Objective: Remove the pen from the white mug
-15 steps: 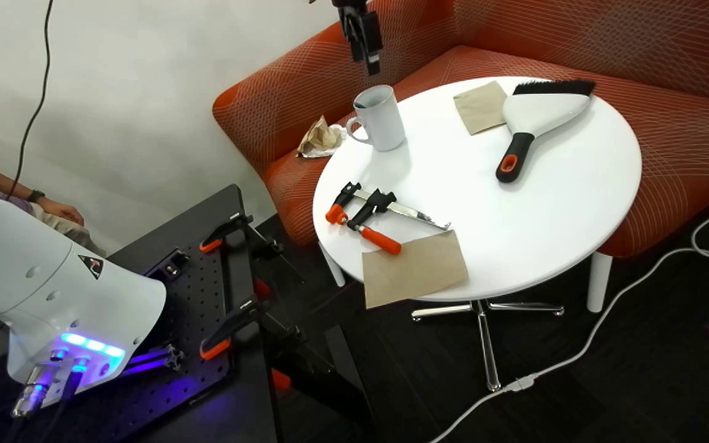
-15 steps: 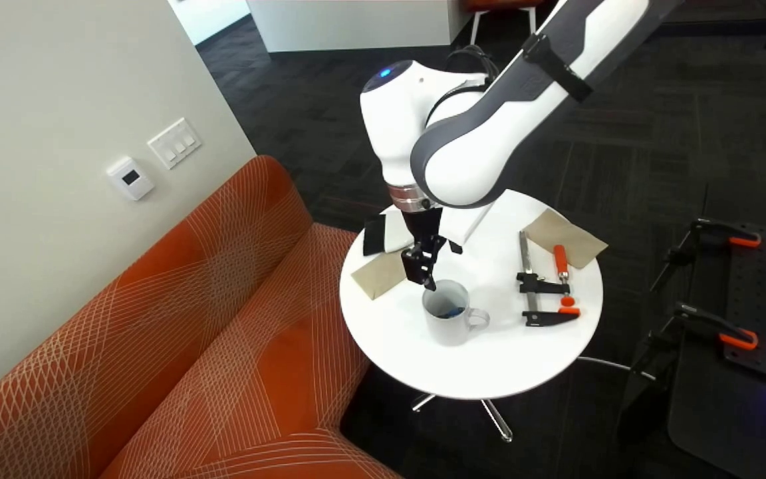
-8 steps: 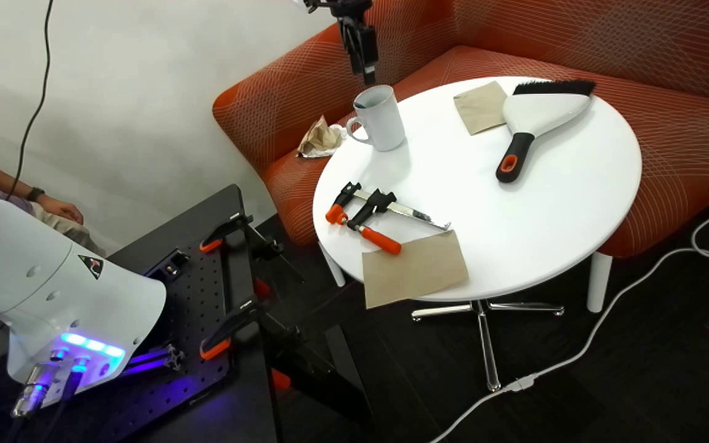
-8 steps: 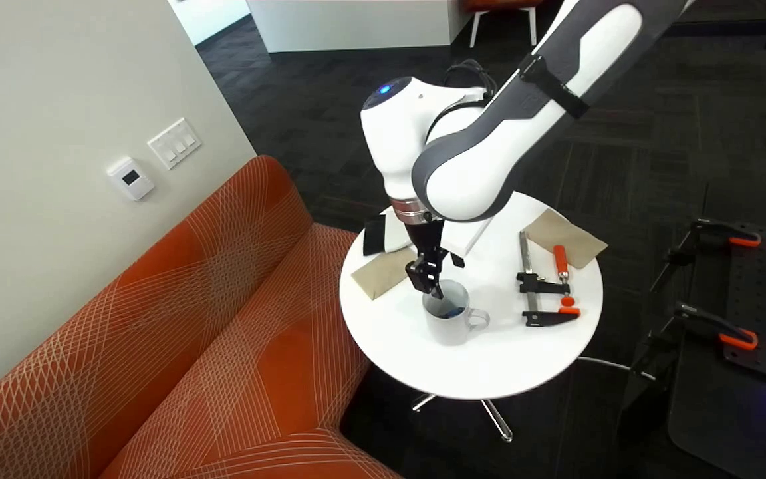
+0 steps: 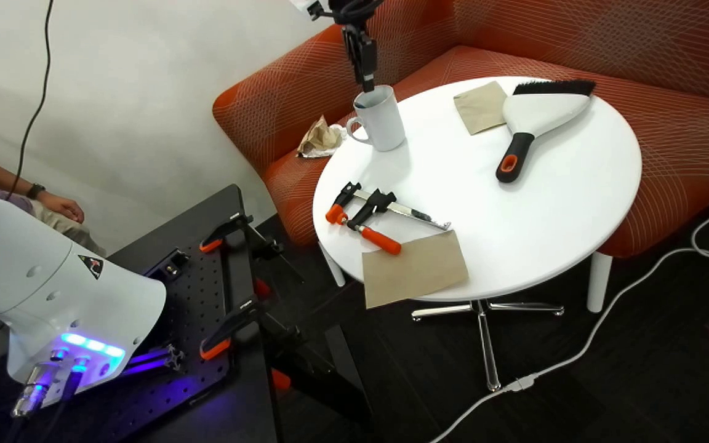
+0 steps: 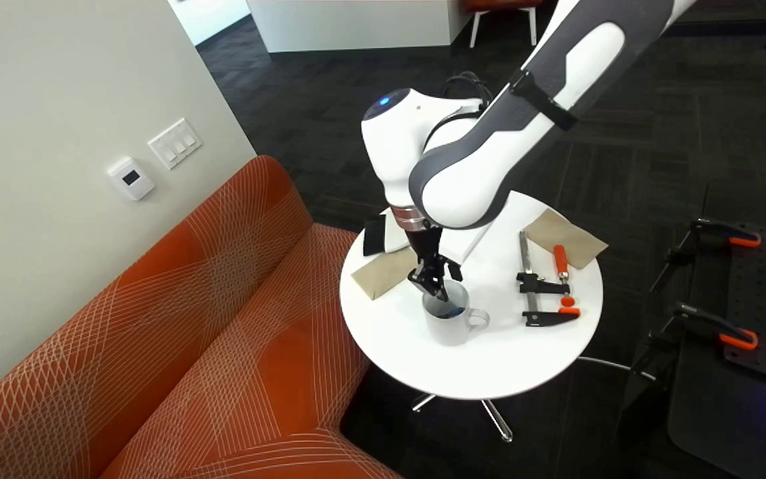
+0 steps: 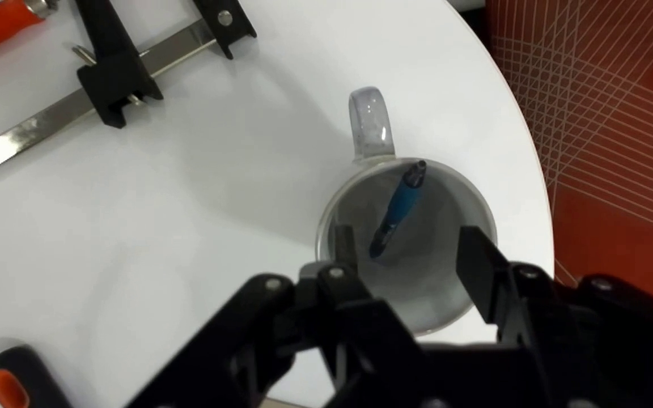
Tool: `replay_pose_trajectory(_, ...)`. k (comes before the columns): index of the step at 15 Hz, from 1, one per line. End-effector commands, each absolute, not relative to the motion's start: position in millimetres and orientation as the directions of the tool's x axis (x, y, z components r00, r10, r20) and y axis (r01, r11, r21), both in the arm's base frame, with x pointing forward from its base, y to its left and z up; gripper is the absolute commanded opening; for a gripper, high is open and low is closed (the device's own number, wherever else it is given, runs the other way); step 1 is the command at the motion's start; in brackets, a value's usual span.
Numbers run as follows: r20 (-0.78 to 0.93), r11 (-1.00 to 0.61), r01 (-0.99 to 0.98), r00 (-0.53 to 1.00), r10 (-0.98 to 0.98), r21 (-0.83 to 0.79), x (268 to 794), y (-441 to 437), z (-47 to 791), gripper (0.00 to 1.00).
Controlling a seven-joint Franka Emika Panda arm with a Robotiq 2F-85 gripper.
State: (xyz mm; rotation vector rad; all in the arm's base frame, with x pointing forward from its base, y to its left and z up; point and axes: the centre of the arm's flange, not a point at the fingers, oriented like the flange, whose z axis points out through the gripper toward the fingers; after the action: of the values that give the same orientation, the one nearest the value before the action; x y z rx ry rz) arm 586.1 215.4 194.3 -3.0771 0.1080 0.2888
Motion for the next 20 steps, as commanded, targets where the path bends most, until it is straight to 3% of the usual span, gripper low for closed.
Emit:
replay_pose_trajectory(1,-0.202,-0.993,-0.102,0.975,-0.088,-0.062,601.9,222.8,179.9,0.52)
replay_pose_trajectory(5,-0.215,-0.991,-0.117,0.972,-0.099,-0.072,609.2,225.4,167.0,0.45)
replay_pose_trajectory(20,-0.324,-0.986,-0.158,0.937,-0.132,-0.055,612.3,224.9,138.6,0.4)
